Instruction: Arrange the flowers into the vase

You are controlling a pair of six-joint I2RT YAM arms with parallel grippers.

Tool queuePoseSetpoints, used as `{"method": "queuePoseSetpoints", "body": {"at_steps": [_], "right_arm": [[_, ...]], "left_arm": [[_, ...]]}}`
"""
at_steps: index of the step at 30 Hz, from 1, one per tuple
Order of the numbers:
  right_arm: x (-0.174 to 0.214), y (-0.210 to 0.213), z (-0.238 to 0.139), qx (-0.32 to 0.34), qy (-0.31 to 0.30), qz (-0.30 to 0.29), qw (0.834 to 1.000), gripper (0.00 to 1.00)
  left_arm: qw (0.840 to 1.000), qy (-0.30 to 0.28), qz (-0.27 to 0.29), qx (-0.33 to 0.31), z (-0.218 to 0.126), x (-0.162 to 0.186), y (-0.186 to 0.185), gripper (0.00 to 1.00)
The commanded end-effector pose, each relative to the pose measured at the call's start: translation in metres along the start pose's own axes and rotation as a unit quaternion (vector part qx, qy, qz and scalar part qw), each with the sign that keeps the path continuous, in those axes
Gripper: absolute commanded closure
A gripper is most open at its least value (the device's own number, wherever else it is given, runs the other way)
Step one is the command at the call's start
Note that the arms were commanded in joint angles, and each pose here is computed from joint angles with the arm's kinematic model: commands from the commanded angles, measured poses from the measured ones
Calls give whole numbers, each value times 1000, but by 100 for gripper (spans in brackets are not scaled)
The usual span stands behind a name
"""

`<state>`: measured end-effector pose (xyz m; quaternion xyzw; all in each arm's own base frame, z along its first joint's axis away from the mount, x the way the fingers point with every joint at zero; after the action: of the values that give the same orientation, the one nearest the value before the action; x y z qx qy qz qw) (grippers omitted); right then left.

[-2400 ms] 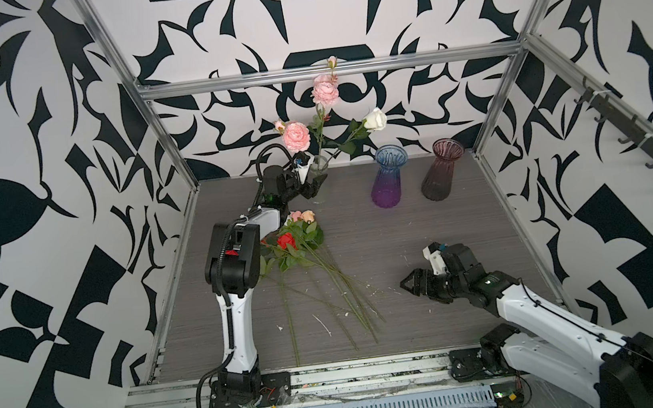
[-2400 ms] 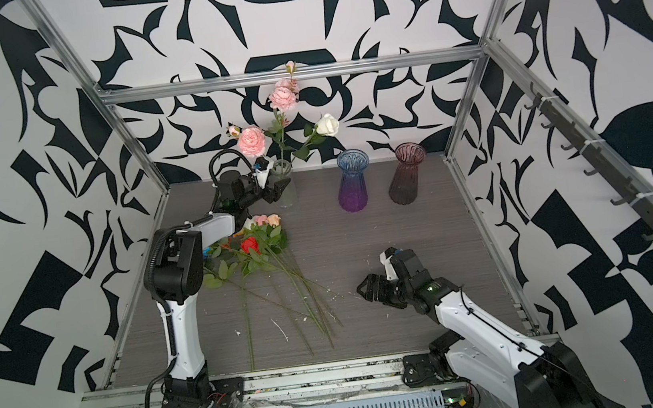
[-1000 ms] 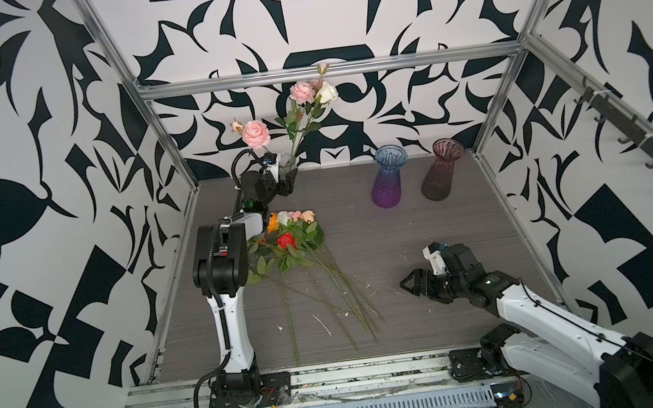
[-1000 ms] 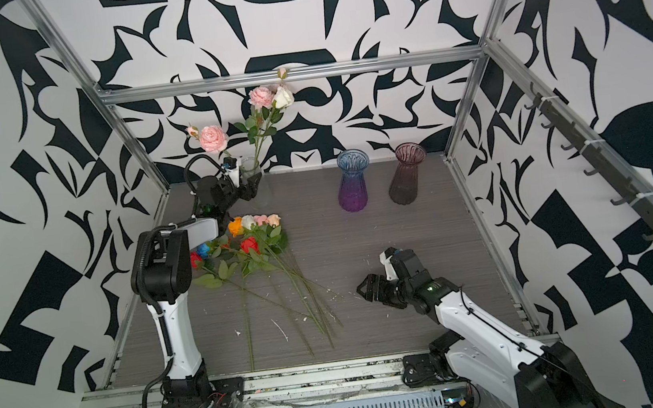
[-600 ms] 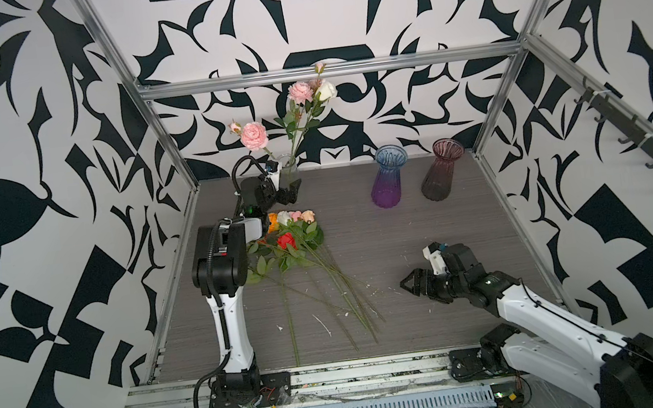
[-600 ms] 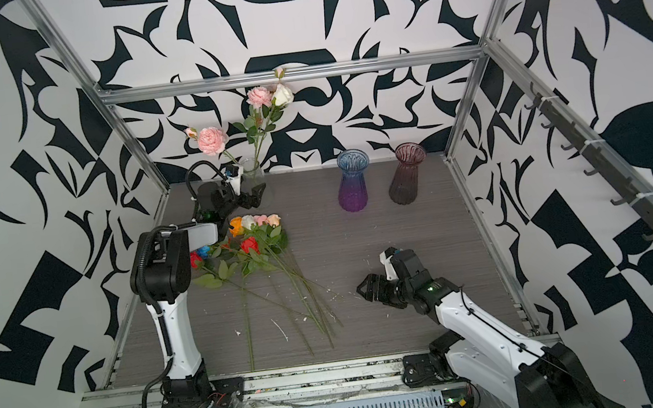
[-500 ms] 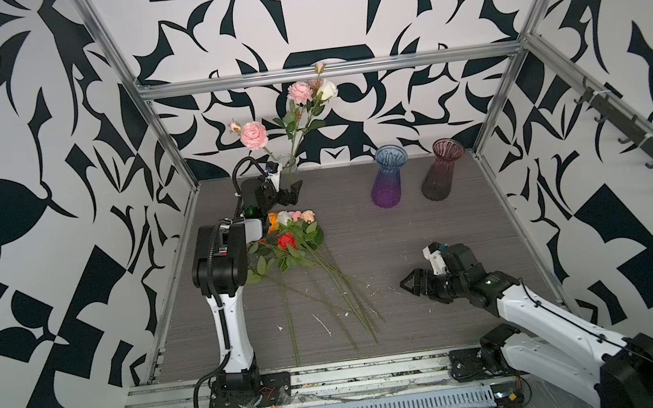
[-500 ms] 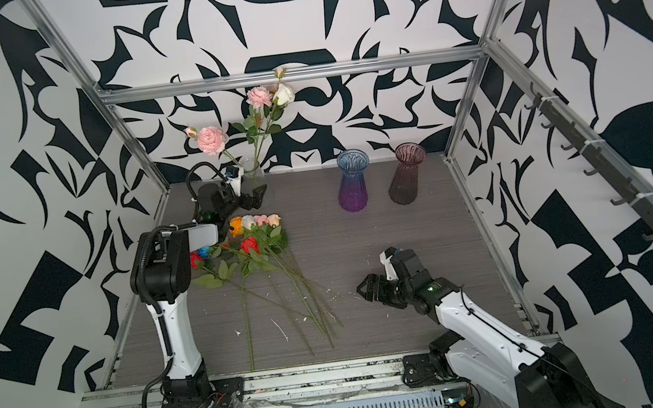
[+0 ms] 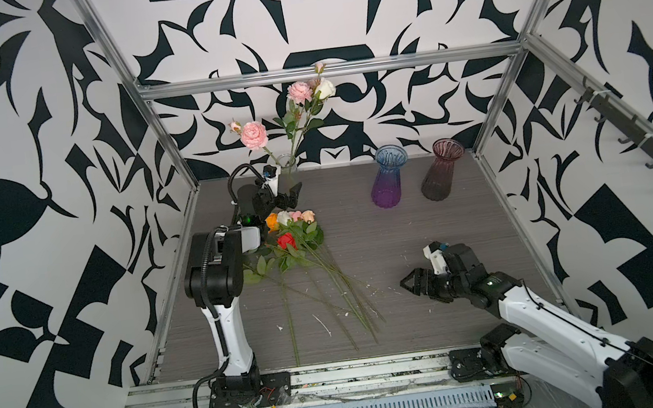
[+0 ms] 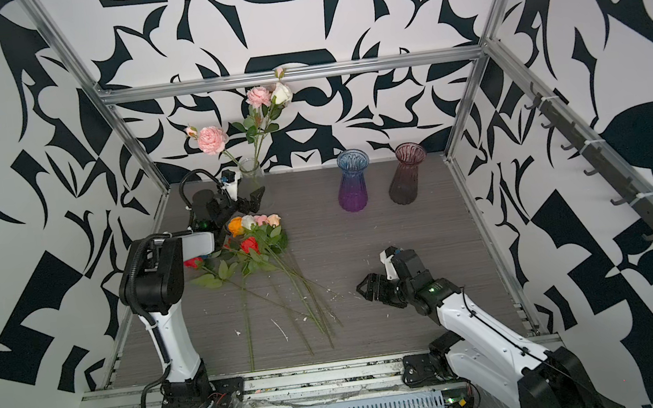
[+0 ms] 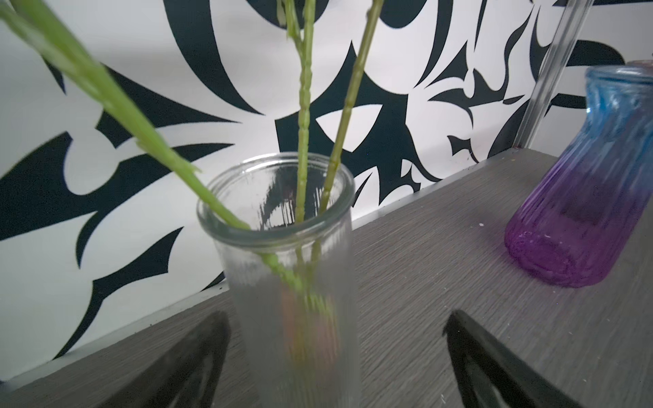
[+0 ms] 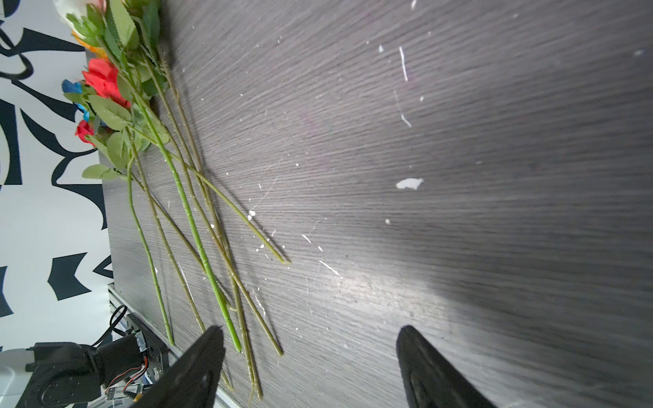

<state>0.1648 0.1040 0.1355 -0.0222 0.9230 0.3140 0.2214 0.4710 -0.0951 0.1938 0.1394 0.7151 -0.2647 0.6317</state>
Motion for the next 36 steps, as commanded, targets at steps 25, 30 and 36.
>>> {"method": "queuePoseSetpoints", "body": {"at_steps": [25, 30, 36], "right_arm": [[1, 11, -19, -36, -38, -15, 999, 25], [-23, 25, -31, -33, -64, -51, 996, 22], [-111, 62, -49, 3, -107, -86, 991, 22]], "left_arm": [[979, -10, -155, 132, -231, 28, -240, 1], [959, -35, -249, 133, -248, 51, -228, 1], [961, -33, -250, 114, -254, 53, -223, 1]]}}
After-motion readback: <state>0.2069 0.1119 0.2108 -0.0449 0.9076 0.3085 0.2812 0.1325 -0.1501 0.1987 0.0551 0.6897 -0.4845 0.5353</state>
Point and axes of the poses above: each gripper's point midway between its finger pads, its own z axis out along the fingers, its own y axis along the line the jaws close on, x = y × z, the point moved 9 cm from there along -z, back along the fingers, and after that the axes turned 14 degrees about -z, right-handed, at the moved point
